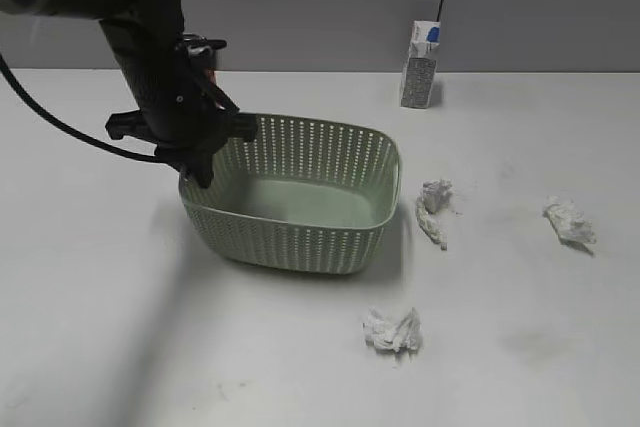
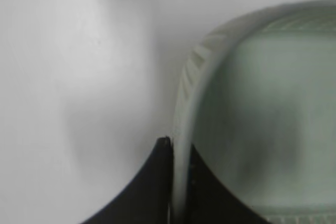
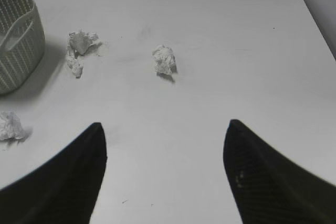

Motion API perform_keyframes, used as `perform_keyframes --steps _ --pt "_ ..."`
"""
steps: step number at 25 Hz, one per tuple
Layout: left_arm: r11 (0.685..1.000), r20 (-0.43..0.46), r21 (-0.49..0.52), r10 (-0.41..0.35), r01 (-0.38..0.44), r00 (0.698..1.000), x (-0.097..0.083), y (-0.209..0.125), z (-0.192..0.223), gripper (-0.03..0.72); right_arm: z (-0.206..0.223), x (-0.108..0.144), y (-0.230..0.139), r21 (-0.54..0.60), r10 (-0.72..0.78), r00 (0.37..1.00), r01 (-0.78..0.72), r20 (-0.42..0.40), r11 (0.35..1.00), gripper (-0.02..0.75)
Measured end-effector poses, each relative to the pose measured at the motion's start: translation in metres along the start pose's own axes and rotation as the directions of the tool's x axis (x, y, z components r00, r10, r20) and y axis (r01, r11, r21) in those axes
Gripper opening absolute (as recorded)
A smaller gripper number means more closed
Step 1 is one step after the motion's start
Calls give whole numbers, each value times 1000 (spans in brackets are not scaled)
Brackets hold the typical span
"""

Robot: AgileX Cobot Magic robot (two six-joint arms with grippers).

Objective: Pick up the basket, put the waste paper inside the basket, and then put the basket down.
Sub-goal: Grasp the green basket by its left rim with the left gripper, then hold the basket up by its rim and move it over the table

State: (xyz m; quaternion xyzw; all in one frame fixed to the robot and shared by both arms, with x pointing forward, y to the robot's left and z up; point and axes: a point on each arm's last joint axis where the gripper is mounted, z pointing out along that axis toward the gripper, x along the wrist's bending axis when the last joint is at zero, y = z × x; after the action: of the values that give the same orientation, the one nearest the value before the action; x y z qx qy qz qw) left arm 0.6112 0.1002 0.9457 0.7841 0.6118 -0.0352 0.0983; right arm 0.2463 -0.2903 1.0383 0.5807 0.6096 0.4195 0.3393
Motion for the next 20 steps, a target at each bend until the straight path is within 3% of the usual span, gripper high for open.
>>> perform_keyframes --steps 6,11,17,20 --pt "998 8 -63 -10 10 1000 6 -3 -44 0 0 0 0 0 0 1000 0 0 1000 524" --pt "987 26 -148 -56 60 998 23 -31 -72 0 0 0 1 -2 0 1000 0 0 1000 524" --pt "987 14 -134 -86 87 996 37 -85 -66 0 15 -1 28 -34 -1 1000 1 9 999 521" --pt "985 14 -147 -87 88 996 39 -93 -67 0 43 -4 41 43 9 1000 -10 20 999 519"
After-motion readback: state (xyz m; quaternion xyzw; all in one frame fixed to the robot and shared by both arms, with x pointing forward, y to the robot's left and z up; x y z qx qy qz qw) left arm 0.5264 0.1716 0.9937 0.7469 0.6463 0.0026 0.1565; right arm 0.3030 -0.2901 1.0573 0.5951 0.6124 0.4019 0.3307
